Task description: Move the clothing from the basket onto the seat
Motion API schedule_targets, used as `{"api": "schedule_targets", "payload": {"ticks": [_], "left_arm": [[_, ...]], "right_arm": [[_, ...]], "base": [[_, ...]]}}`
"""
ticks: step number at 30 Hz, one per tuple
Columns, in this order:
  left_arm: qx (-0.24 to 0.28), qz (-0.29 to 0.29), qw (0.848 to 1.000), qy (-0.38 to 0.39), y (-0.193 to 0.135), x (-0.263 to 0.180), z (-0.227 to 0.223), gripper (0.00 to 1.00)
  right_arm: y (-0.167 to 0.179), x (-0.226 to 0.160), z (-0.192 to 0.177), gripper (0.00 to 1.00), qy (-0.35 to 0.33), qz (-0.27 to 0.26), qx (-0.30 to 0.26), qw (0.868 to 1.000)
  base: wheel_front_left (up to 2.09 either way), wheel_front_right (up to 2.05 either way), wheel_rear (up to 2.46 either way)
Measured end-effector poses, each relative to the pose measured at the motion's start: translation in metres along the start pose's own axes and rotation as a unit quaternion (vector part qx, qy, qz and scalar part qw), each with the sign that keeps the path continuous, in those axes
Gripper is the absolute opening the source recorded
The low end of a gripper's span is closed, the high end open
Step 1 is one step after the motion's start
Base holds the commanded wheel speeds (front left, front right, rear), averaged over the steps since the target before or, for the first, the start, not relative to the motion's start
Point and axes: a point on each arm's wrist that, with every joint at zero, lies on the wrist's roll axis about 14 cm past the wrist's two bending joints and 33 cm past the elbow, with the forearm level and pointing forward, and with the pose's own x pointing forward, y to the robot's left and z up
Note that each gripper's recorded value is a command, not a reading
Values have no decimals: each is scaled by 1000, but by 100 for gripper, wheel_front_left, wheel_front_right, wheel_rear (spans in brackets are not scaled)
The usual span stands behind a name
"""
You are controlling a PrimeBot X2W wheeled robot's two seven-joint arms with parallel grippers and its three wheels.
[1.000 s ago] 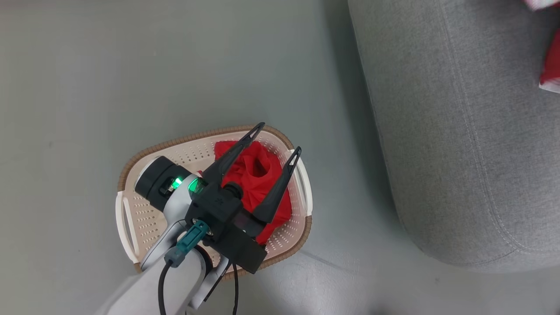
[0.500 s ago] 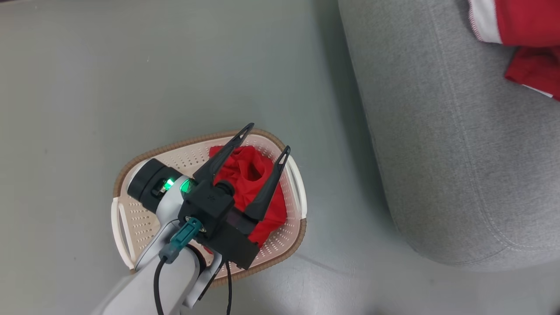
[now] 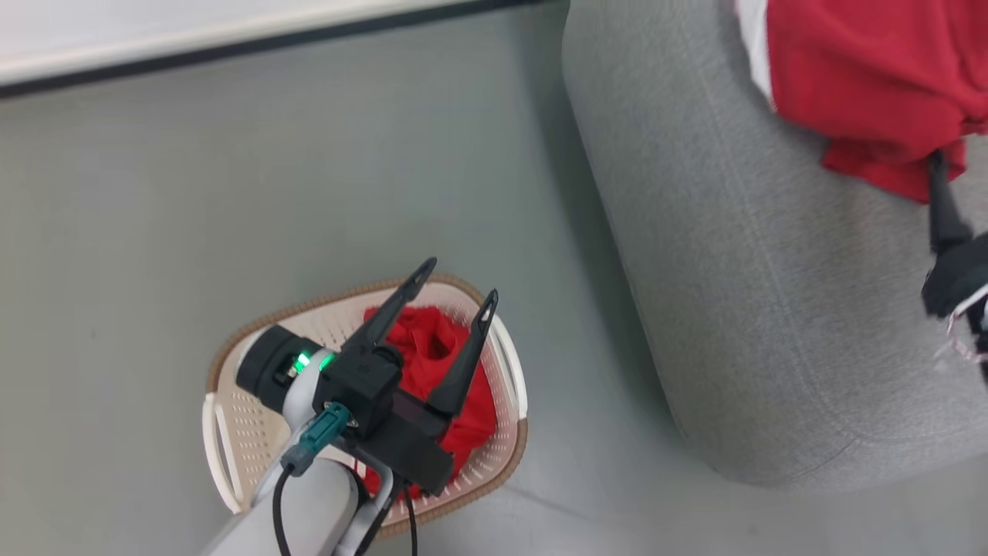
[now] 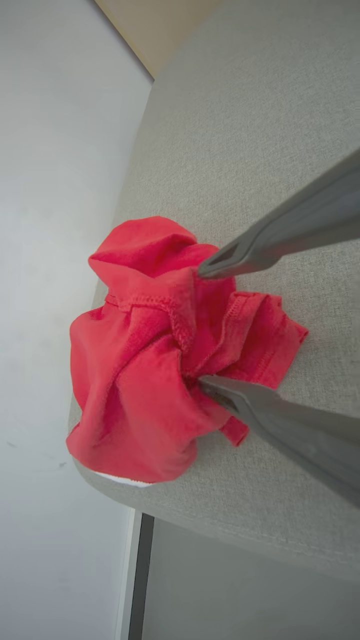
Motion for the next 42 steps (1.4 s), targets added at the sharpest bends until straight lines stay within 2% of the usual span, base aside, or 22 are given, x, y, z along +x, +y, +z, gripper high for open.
{"api": "schedule_targets", "payload": {"ticks": [8,21,32,42], "left_arm": [[-10,18,1000,-16,-10,-14,17,100],[-6,94,995,-24,6,-64,33,100],[-2,143,989,-38,7,-117,39,100],[1,161,985,-57,17,-122,52,100]], "right_arm": [[11,-41,-7,100,-8,10,14,1000],[36,-70,56,100,-111,39,37,992],[50,-103,61,100,-137,57,36,988],[55,-118,81,100,-176,56,45,982]], "base": [[0,0,0],[0,0,0],[0,0,0],[0,0,0]]}}
